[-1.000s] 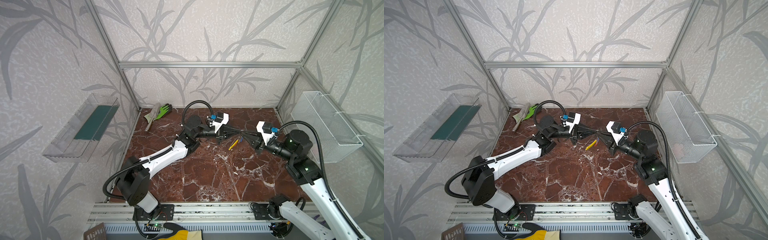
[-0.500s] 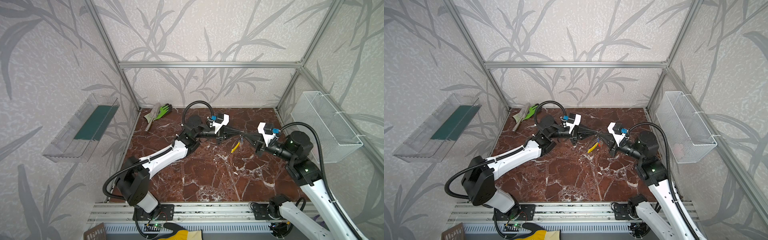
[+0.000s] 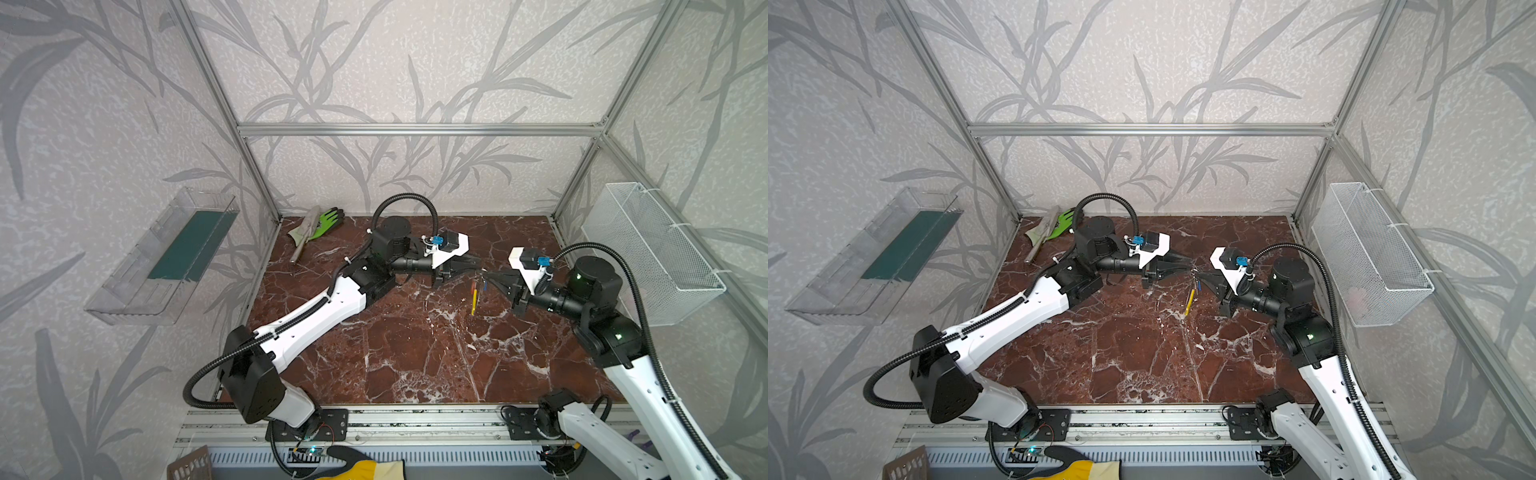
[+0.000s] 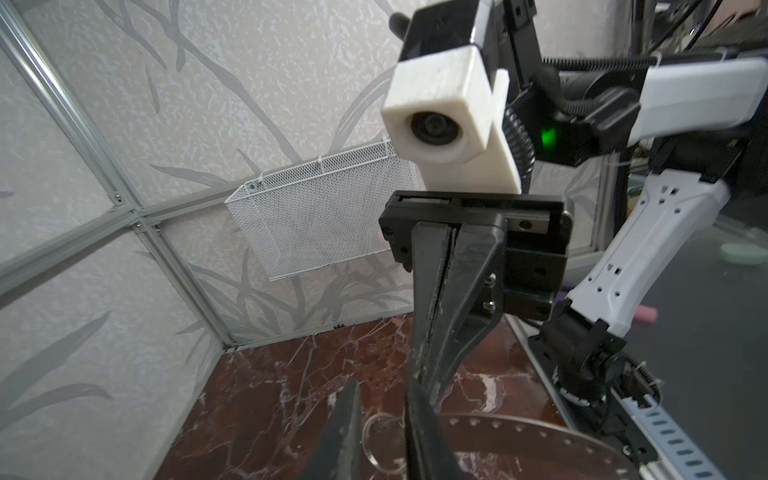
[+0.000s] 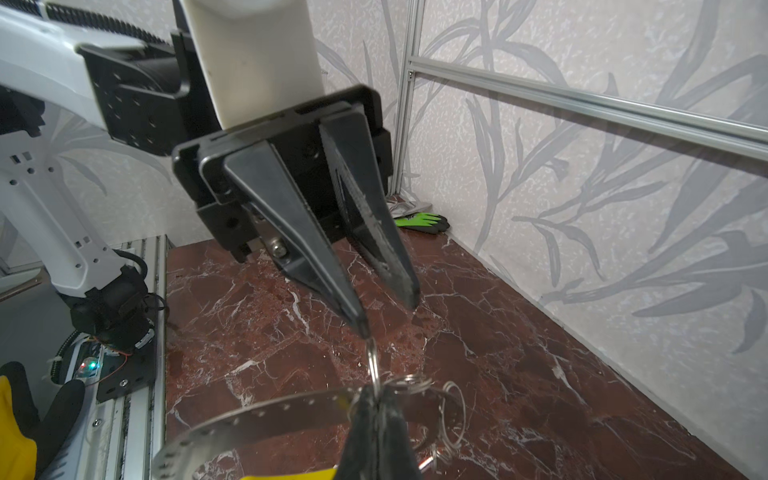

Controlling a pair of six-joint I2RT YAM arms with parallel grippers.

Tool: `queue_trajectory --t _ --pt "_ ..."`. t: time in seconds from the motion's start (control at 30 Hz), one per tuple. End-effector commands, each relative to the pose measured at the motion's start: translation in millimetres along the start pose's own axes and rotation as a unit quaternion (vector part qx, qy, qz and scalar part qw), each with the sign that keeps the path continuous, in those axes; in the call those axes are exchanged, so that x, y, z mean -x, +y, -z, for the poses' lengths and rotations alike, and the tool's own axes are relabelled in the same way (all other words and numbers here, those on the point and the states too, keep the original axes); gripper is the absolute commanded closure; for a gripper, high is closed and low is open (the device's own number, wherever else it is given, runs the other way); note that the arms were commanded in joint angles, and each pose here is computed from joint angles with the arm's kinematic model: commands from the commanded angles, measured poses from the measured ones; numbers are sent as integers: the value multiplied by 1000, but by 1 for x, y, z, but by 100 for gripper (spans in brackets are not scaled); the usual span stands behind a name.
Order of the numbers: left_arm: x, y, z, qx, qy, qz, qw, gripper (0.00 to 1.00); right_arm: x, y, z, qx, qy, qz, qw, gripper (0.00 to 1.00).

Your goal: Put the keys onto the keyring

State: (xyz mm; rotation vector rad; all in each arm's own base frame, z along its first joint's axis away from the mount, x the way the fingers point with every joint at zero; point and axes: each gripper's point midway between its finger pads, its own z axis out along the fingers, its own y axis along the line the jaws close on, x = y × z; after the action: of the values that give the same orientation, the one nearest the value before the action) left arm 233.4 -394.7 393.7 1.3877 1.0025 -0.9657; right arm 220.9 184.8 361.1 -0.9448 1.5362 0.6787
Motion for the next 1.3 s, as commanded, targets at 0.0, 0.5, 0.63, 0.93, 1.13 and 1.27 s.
queue_trajectory --t 0.0,0.5,0.63,0.93,1.13,1.27 --pt "-11 -13 6 -8 75 -69 995 77 1 5 5 10 18 6 1000 100" --pt "-27 -22 -7 -29 165 -117 979 76 -6 8 4 25 43 8 999 100" --pt "-31 -20 -10 -30 174 -119 977 76 -5 9 4 29 41 10 999 100" --pt "-30 -23 -17 -42 169 -120 977 94 -7 10 3 33 42 11 999 100" --pt "-28 -25 -19 -42 152 -107 982 100 -11 0 3 1 48 17 999 83" --pt "-20 -10 -16 -5 118 -80 990 100 -18 -15 12 -65 52 32 996 63"
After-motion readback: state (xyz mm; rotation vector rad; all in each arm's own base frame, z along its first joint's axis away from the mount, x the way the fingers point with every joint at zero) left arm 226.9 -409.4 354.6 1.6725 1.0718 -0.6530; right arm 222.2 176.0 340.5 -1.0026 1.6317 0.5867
